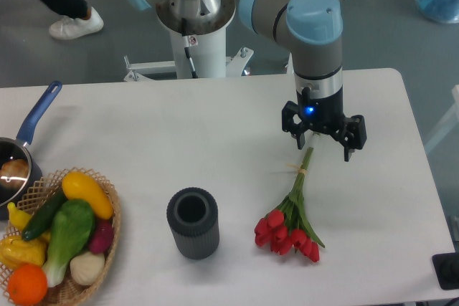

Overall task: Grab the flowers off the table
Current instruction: 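Move the open gripper over the green tulip stems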

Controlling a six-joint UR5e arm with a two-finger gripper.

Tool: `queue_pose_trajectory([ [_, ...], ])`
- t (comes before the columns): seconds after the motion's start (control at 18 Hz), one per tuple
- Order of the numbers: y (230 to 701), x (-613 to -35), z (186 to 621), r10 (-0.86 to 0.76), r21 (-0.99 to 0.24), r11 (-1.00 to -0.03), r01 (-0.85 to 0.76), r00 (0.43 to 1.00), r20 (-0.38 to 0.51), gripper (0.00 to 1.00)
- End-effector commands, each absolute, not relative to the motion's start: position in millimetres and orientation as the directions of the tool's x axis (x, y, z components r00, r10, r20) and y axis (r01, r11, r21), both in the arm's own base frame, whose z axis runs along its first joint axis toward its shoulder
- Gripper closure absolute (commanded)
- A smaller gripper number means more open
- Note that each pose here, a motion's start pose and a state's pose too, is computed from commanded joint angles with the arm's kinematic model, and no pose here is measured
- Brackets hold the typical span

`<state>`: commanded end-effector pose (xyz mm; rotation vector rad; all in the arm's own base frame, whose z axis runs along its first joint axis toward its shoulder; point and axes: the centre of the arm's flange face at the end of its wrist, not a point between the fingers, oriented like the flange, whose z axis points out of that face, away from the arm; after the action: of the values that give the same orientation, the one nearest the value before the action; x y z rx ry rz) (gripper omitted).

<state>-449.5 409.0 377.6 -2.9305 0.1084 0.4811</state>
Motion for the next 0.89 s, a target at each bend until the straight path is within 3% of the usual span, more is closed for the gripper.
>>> queue_pose_trajectory([
  [0.39,409,-449,379,-0.032,-0.154,-0.984,-0.089,0.942,-0.335,0.00],
  [0.67,408,-463,338,-0.017,-0.148,-0.987,-0.064,0.954,-0.299,0.00],
  [0.89,394,-477,327,0.098,-0.165,-0.985,0.054,0.957,-0.272,0.00],
])
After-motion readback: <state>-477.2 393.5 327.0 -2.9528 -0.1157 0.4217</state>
